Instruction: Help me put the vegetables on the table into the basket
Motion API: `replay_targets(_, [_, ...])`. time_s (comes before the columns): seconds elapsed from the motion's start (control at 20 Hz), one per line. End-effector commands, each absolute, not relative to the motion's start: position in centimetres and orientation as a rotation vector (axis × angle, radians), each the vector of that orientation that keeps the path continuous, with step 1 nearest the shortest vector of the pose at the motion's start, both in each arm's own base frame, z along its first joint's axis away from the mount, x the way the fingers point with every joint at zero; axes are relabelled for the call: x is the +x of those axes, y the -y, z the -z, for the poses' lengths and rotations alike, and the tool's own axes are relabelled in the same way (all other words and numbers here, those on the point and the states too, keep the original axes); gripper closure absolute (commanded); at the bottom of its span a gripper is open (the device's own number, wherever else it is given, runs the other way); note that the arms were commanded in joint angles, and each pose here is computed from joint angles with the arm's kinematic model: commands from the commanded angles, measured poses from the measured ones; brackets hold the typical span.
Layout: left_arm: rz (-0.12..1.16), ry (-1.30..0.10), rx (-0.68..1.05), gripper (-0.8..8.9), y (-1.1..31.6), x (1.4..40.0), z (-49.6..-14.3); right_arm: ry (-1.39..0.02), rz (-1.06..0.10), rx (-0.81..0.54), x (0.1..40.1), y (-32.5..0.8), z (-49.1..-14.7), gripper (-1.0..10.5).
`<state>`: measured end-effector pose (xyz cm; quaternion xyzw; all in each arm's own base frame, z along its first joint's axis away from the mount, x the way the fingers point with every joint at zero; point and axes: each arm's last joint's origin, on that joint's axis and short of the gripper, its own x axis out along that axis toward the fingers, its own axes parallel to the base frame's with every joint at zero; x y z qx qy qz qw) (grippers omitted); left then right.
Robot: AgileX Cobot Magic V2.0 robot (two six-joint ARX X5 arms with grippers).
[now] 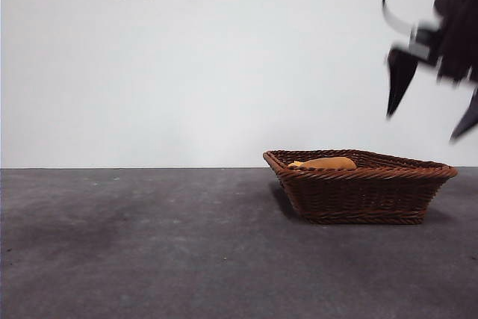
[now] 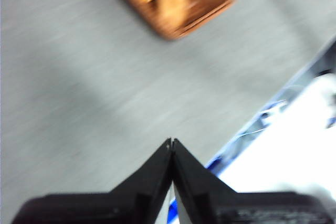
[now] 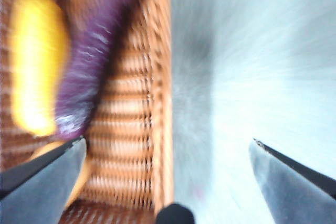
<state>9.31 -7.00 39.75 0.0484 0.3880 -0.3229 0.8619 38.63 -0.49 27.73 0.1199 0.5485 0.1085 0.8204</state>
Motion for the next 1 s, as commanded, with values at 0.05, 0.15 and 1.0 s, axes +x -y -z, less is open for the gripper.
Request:
replay_targets(0.05, [0.649,-0.806,0.157,8.16,6.8,9.3,-39.6,-1.093,-0.170,0.188,34.9,0.5,-32.7,3.5])
replay_targets(0.15, [0.657,-0.793,0.170,8.16,6.9,9.3,-39.7,-1.016,-0.124,0.130,29.9,0.5,-37.5,3.6])
replay_targets(1.0, [0.613,-0.895,0.111,8.17,8.2,11.2,-38.8,-0.423,-0.095,0.088,0.0,-0.4,-47.1,9.5])
